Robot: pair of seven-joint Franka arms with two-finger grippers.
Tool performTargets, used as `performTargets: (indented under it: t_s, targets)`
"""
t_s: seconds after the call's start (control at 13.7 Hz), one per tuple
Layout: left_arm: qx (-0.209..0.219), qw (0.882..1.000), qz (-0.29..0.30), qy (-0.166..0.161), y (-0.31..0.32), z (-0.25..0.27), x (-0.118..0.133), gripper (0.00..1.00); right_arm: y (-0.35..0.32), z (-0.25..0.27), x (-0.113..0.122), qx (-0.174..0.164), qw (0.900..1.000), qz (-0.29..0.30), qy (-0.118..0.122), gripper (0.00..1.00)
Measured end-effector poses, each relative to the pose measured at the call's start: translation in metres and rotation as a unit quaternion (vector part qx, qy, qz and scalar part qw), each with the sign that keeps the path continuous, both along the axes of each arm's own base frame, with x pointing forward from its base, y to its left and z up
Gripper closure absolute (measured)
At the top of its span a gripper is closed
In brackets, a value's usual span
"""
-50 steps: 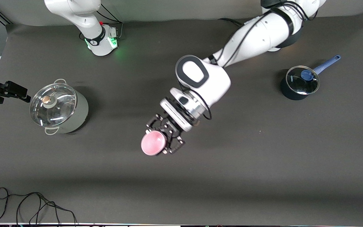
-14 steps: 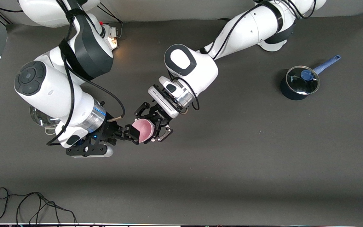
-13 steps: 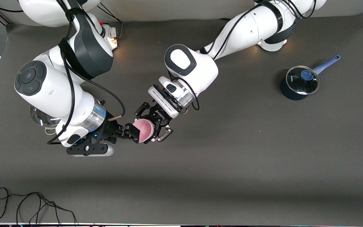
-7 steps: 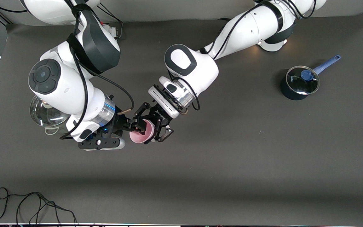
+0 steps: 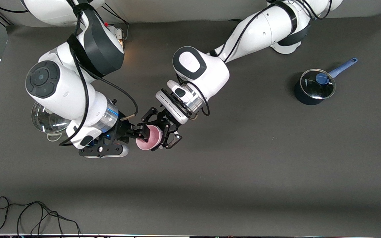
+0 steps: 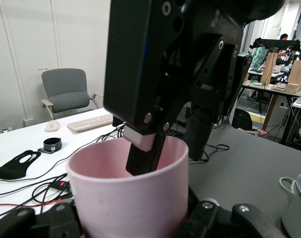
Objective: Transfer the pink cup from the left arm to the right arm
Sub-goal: 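Close the right gripper on the pink cup rim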
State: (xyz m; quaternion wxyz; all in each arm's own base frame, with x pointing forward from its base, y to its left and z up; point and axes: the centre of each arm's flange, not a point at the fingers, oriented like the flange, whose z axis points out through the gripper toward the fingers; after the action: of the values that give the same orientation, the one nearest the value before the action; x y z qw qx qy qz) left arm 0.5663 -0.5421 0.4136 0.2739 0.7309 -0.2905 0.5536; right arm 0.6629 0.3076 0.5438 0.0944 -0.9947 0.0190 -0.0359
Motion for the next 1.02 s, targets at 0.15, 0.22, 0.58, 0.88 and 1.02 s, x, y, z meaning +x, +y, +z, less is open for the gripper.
performTargets:
  t_s: [0.15, 0.22, 0.58, 0.88, 1.02]
  targets:
    - [0.0, 1.0, 0.0, 0.0, 0.0, 0.0, 0.0, 0.33, -0.001, 0.001, 0.0, 0.0, 1.0, -0.001, -0.001, 0.57]
    - [0.0, 1.0, -0.001, 0.0, -0.001, 0.0, -0.001, 0.33, 0.001, 0.004, 0.0, 0.002, 1.0, 0.0, -0.005, 0.65]
    - [-0.001, 1.0, -0.003, -0.001, -0.002, 0.0, -0.001, 0.33, 0.003, 0.018, -0.001, 0.009, 1.0, 0.002, -0.017, 0.93]
    - [0.0, 1.0, -0.003, -0.001, -0.002, 0.0, -0.001, 0.33, 0.003, 0.018, -0.002, 0.009, 1.0, 0.002, -0.017, 0.97]
    - [0.0, 1.0, -0.003, -0.001, -0.002, 0.0, -0.001, 0.33, 0.003, 0.018, -0.002, 0.009, 1.0, 0.002, -0.017, 0.97]
